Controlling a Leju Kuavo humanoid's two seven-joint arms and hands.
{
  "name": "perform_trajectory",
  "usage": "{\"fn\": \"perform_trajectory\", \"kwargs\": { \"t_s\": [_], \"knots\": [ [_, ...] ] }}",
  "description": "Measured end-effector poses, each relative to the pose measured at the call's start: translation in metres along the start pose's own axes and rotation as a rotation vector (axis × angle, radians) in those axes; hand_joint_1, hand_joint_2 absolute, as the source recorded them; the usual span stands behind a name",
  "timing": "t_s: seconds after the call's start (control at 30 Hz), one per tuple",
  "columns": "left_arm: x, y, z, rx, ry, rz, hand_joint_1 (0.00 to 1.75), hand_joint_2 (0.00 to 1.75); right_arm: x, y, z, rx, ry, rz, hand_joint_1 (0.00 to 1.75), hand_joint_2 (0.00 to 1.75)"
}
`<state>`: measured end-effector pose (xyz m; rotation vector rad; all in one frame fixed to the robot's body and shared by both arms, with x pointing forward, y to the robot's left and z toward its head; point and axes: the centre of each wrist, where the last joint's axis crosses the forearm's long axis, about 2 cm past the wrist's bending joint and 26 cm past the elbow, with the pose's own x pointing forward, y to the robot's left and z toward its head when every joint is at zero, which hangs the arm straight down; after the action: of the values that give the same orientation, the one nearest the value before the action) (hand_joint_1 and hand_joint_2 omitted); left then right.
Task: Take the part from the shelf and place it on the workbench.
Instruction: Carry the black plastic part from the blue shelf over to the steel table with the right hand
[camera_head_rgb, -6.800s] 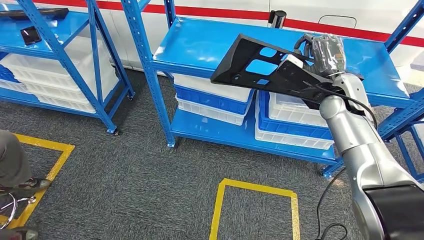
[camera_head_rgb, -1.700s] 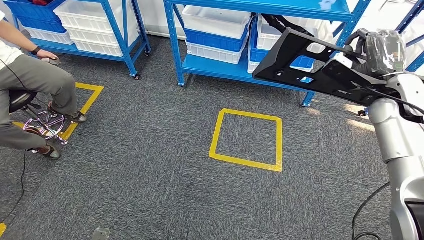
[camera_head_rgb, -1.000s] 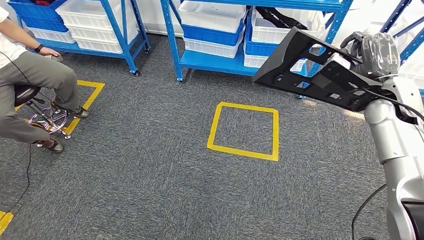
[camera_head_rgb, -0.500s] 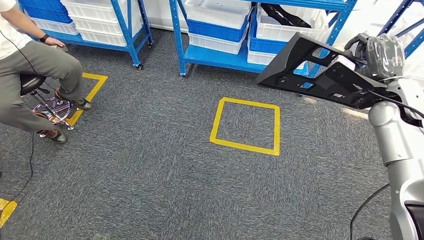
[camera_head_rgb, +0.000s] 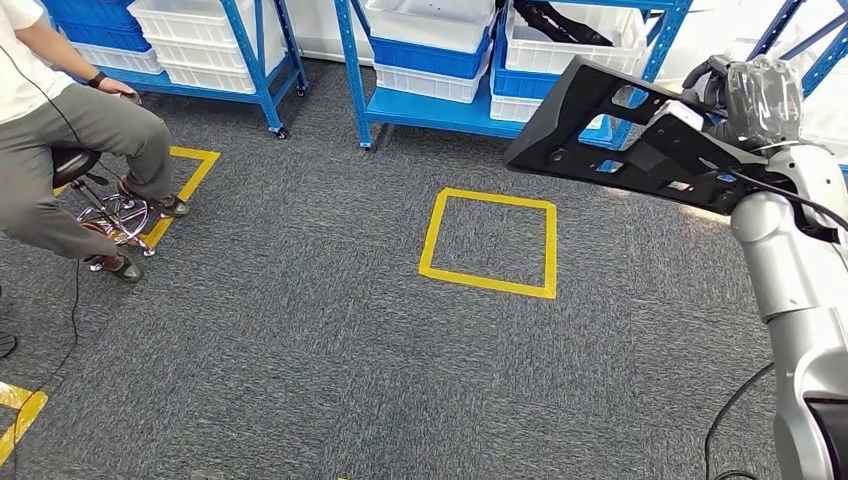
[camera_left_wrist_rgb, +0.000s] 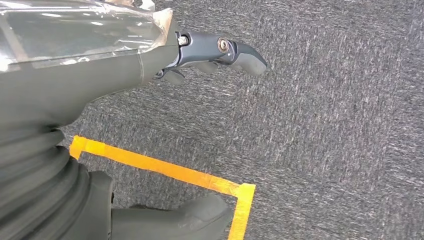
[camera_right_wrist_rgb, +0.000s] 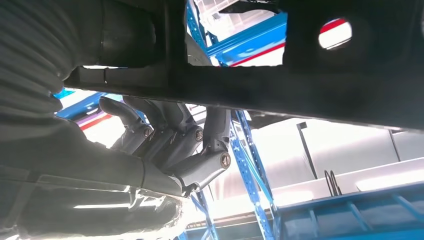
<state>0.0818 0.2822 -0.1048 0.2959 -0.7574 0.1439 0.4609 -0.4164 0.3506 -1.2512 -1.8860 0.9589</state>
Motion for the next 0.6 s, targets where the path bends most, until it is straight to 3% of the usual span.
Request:
{"fn": "perform_trajectory", "kwargs": {
  "t_s": [0.6],
  "knots": [
    [-0.0024,-0.0018,0.0024,0.004,0.006,-0.013,0.0,1.75,0.0057,-0.0039,-0.0089,-0.005,-0.034,0.057,1.73,1.75]
  ]
}}
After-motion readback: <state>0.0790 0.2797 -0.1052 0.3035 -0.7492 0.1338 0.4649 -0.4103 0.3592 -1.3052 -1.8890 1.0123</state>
